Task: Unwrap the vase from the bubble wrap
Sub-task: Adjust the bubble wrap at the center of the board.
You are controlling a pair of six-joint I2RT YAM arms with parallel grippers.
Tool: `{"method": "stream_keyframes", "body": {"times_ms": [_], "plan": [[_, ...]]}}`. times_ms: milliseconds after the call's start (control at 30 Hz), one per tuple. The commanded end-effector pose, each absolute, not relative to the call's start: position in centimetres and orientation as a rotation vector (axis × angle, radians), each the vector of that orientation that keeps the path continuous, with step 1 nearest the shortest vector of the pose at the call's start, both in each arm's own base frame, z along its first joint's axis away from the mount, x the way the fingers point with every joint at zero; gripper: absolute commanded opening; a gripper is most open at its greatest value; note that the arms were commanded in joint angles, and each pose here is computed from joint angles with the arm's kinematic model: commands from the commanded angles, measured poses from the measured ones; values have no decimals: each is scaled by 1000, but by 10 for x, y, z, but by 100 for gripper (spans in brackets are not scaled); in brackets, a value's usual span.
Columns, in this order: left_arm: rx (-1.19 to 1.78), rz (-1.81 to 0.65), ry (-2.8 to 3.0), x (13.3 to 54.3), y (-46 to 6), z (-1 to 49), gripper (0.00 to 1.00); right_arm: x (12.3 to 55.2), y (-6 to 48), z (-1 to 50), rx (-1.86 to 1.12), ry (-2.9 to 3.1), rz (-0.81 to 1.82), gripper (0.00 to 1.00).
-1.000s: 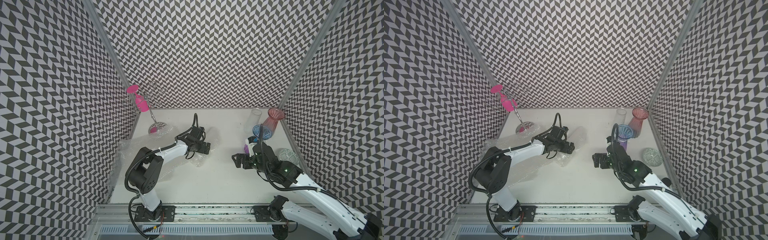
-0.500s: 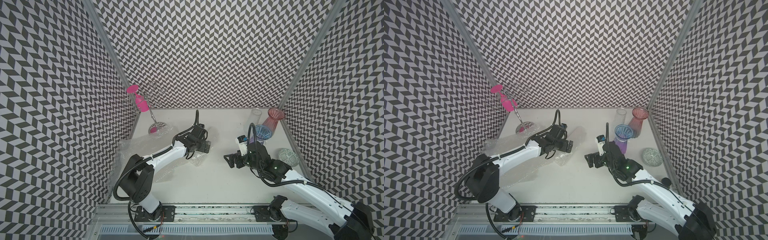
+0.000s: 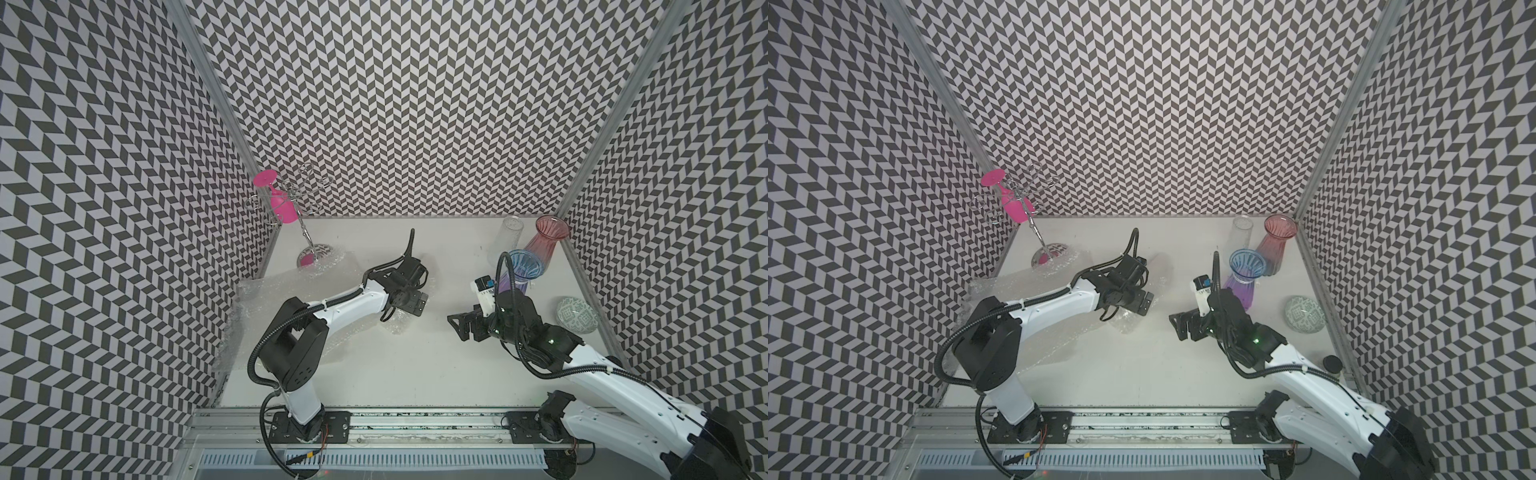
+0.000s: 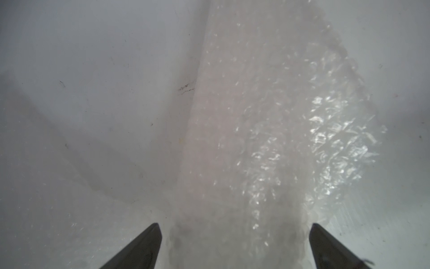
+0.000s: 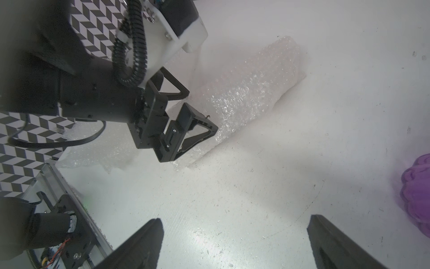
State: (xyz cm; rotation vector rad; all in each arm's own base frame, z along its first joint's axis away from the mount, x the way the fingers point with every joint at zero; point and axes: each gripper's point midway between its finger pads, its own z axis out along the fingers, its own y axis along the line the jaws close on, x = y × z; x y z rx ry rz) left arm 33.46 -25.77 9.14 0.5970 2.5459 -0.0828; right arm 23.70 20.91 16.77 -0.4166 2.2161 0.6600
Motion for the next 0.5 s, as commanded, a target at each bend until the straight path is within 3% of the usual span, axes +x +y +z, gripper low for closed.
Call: {"method": "stream_keyframes", "body": {"times_ms": [0,133,300,467], "plan": [[642,-88,2538,336,-267,91,99,235,205,176,-383,2176,672,99],[643,-73,2557,341,-267,77,94,234,201,182,-356,2138,678,99],[573,-224,2588,351,-266,77,90,234,201,183,-355,2139,680,99],[400,-664,2597,350,-272,94,77,233,202,181,-363,2141,681,99]]}}
